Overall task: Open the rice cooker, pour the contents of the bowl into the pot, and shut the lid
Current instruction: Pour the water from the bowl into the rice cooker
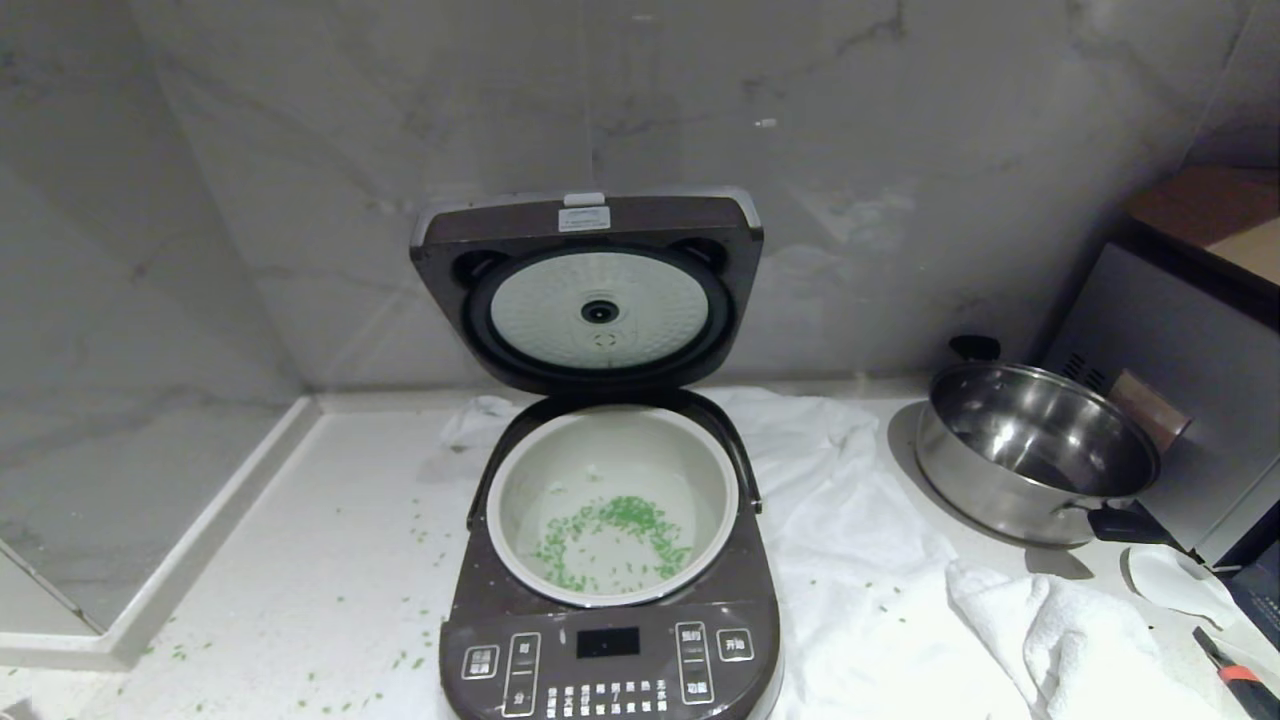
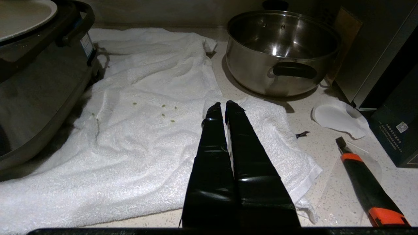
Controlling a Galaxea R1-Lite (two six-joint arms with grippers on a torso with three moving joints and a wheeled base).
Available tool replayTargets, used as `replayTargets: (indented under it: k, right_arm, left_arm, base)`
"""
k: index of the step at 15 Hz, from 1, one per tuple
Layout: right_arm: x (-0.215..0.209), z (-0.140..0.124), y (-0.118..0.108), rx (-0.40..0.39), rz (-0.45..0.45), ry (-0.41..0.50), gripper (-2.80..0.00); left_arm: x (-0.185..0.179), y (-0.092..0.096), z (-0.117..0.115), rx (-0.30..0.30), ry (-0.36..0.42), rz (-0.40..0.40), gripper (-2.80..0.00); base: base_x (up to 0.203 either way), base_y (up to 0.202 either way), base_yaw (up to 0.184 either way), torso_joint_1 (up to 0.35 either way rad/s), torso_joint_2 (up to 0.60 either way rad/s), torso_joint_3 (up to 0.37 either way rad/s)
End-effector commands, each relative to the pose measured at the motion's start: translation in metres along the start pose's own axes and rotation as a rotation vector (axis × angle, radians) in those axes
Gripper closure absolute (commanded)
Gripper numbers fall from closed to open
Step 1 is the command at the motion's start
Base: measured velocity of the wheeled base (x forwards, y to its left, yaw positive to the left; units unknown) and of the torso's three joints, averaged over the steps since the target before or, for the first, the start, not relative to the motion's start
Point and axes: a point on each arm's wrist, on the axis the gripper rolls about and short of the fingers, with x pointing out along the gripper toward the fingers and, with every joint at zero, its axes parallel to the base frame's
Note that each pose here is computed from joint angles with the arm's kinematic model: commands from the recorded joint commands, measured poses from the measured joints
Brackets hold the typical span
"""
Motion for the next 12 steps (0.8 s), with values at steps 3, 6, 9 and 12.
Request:
replayTargets:
  k: [3, 6, 9, 12]
  right_arm:
    - [0.0, 0.0, 0.0, -0.001, 0.001, 0.0, 0.0]
    - [0.0, 0.0, 0.0, -0.001, 0.001, 0.0, 0.0]
    - [0.0, 0.0, 0.0, -0.001, 0.001, 0.001, 0.0]
    - [0.0, 0.0, 0.0, -0.001, 0.001, 0.0, 0.0]
  left_arm:
    - [0.046, 0.03, -0.005, -0.082, 0.114, -0.034, -2.8]
    - [0.063, 0.037, -0.003, -0.101, 0.134, -0.061, -2.8]
    - [0.067, 0.034, 0.002, -0.103, 0.11, -0.118, -2.8]
    - [0.083, 0.03, 0.01, -0.106, 0.117, -0.148, -2.8]
  base:
    - [0.0, 0.0, 0.0, 0.0, 0.0, 0.0]
    - [0.0, 0.0, 0.0, 0.0, 0.0, 0.0]
    - [0.0, 0.0, 0.0, 0.0, 0.0, 0.0]
    - [0.0, 0.0, 0.0, 0.0, 0.0, 0.0]
